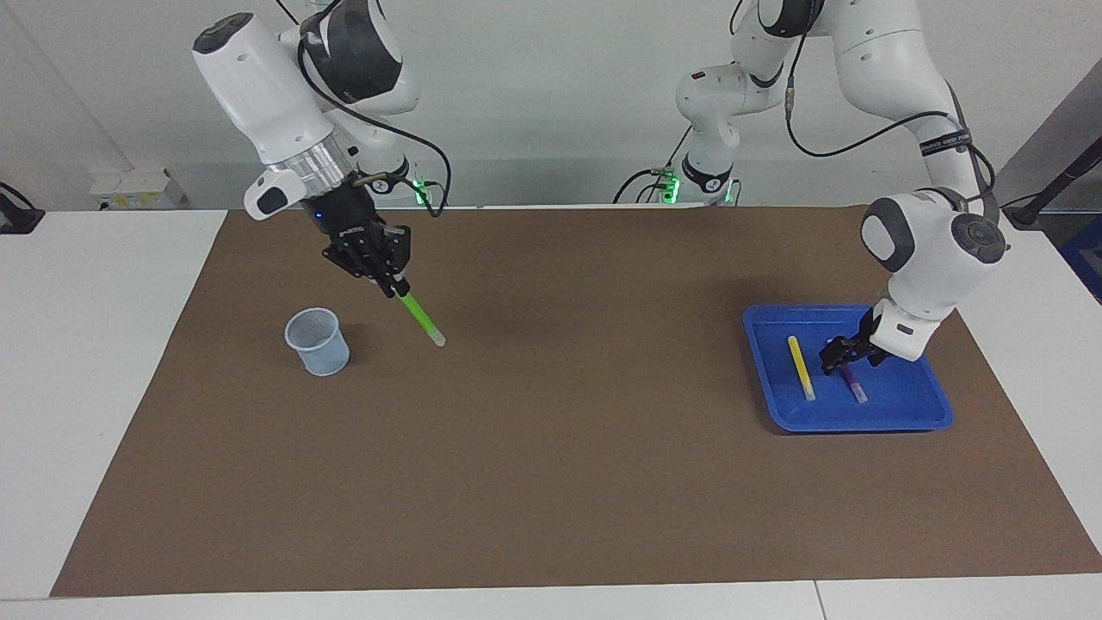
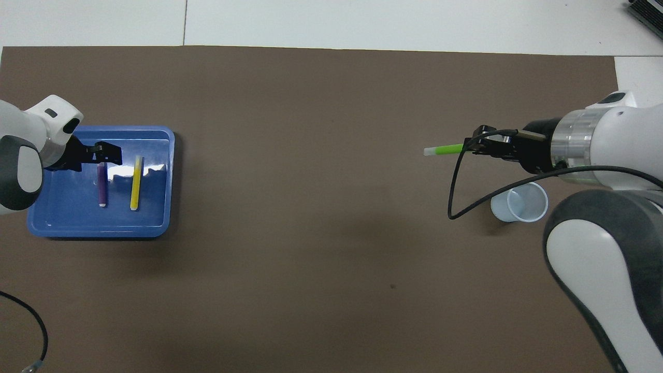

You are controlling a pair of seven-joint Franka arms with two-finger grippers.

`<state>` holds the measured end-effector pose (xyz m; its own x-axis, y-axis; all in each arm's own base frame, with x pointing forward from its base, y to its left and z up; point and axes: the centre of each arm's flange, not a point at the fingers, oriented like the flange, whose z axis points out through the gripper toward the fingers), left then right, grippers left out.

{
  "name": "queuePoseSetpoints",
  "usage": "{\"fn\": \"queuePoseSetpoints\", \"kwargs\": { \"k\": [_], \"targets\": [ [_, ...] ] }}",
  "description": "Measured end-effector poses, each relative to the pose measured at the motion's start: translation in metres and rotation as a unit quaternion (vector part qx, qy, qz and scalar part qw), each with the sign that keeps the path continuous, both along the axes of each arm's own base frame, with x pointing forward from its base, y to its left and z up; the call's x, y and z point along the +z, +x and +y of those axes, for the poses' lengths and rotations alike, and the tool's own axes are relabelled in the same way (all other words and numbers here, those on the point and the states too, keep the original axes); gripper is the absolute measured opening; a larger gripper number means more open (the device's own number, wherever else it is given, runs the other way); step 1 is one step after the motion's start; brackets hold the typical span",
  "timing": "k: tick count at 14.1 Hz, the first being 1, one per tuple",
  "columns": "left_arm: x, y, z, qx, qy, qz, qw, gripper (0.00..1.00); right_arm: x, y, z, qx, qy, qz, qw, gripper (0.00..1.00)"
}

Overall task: Right arm passes pens to left for tray arrangement
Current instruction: 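Carry the green pen toward the left gripper while the left gripper approaches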

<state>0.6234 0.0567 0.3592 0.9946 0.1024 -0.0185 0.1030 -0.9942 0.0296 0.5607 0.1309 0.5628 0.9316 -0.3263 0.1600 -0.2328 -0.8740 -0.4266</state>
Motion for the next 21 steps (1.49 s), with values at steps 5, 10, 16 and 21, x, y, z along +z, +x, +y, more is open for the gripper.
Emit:
{"fn": "queuePoseSetpoints", "kwargs": {
  "k": [5, 10, 16, 21],
  "targets": [
    [0.037, 0.003, -0.032, 0.029, -0.039, 0.020, 0.999, 1.00, -0.013, -0.015, 0.057, -0.032, 0.025, 0.019, 0.999, 0.18],
    [0.070, -0.013, -0.080, 0.138, -0.112, 0.063, 0.982, 1.00, -0.010, -0.028, 0.101, -0.046, 0.046, 0.016, 0.998, 0.18],
    [0.107, -0.028, -0.159, 0.347, -0.179, 0.128, 0.912, 1.00, -0.044, -0.048, 0.179, -0.054, 0.071, 0.023, 0.996, 0.18],
    [0.115, -0.049, -0.220, 0.446, -0.180, 0.186, 0.857, 1.00, -0.074, -0.054, 0.220, -0.063, 0.088, 0.021, 0.994, 0.18]
  ]
}}
